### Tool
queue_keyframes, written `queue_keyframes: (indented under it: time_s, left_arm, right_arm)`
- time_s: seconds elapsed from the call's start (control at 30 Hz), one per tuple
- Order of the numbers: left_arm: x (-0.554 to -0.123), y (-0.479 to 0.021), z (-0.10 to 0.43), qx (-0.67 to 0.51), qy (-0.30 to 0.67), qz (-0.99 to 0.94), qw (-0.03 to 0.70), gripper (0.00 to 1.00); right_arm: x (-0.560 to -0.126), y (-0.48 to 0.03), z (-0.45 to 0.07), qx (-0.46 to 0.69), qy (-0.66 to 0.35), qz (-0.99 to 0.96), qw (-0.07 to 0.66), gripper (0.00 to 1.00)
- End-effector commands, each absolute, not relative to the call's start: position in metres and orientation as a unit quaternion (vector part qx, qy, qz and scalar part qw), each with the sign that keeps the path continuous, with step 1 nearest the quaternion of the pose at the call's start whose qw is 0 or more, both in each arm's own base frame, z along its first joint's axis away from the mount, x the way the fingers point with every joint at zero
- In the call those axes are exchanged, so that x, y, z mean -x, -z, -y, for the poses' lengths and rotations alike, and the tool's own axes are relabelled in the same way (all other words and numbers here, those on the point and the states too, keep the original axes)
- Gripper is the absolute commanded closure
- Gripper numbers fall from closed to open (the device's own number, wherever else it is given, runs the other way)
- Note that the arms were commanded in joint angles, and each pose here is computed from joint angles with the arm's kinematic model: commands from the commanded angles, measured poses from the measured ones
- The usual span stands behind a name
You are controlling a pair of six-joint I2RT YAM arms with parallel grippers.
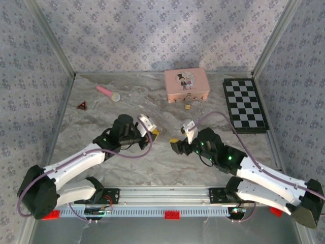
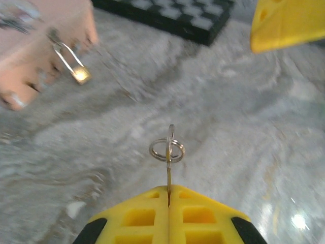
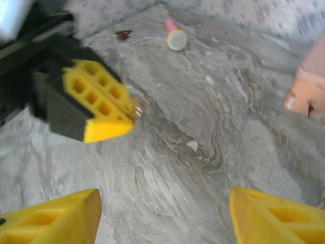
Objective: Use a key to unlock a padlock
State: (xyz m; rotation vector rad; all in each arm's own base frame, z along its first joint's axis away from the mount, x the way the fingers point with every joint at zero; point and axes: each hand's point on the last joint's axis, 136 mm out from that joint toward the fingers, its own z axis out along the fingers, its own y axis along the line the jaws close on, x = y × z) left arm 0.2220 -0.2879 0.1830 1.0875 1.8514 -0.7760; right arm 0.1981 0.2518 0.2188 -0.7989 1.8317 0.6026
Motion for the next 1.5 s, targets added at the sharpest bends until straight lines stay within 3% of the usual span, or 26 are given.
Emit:
queue_keyframes:
  time_s: [0.0, 0.3, 0.67, 1.1, 1.47]
  left_arm:
    - [-0.199, -0.17, 0.301, -0.474, 0.324, -0.749, 0.331, 1.0]
    - [-0.205, -0.149, 0.303, -0.471, 0.212, -0.823, 0.235, 1.0]
    - [-0.17, -0.145, 0.289, -0.551, 0.117, -0.819, 0.105, 1.0]
    - [-0.156, -0.172, 0.297, -0.606, 0.15, -0.774, 0.108, 1.0]
    - [-0.143, -0.176, 0.297, -0.619, 0.17, -0.76, 0.101, 1.0]
  right_arm:
    - [-0.184, -0.222, -0.262, 0.431, -0.236, -0.678, 0.546, 0.33]
    - [-0.18, -0.188, -0.257, 0.394, -0.303, -0.677, 0.542, 0.34]
    - [-0.179, -0.177, -0.25, 0.346, -0.397, -0.683, 0.507, 0.41]
    - [-0.162, -0.192, -0.275, 0.37, -0.494, -0.637, 0.463, 0.52]
    - [-0.158, -0.194, -0.282, 0.38, -0.51, -0.63, 0.445, 0.65]
